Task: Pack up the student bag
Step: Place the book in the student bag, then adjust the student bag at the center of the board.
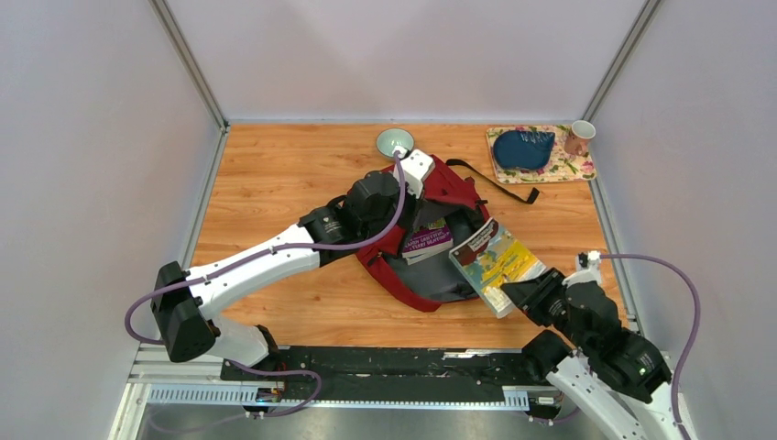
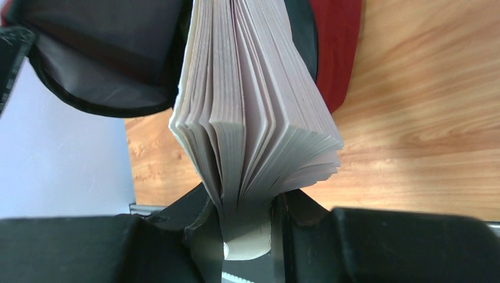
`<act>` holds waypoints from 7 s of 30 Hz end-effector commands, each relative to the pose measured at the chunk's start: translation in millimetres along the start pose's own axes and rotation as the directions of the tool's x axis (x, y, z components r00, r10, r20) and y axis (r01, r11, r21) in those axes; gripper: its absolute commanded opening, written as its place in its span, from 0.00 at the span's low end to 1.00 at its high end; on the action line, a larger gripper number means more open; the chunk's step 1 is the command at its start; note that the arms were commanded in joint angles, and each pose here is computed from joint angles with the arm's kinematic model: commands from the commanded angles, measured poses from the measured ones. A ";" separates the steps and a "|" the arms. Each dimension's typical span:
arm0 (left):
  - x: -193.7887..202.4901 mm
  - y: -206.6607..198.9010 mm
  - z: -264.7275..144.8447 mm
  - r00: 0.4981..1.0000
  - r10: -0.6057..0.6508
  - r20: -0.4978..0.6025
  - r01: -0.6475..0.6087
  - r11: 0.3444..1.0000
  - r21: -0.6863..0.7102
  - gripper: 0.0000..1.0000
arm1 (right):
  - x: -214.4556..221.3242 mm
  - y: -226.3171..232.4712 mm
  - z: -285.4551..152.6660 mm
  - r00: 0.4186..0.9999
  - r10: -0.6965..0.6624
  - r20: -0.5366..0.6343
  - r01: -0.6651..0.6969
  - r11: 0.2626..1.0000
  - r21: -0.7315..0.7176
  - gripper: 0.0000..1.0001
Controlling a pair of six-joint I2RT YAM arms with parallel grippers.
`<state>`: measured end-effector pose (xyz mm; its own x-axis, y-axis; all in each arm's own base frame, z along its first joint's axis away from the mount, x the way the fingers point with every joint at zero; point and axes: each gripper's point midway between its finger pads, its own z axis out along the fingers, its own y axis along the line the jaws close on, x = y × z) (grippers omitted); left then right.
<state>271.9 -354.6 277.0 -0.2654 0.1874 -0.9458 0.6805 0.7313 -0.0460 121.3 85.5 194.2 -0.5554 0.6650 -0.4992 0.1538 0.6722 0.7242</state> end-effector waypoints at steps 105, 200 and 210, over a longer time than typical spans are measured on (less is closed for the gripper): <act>28.3 -76.3 -27.3 0.988 -0.077 -0.131 0.126 0.898 0.422 0.75 | -40.2 -33.7 81.9 0.947 -0.033 0.320 -0.017 0.988 0.152 0.54; 258.6 109.2 -70.7 0.648 -0.756 -0.088 0.726 0.649 -0.228 0.73 | 79.9 102.8 121.5 0.870 -0.366 -0.330 0.298 0.924 -0.240 0.61; 248.3 115.1 -86.5 0.694 -0.717 -0.063 0.684 0.684 -0.252 0.77 | 76.1 107.8 108.1 0.882 -0.354 -0.310 0.295 0.929 -0.222 0.64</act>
<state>218.8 -167.6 47.8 -0.7368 -0.3689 -0.5666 0.0816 0.7834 -0.6161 184.6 244.5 166.4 -0.8204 0.2179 -0.5287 -0.2074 0.7483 0.6302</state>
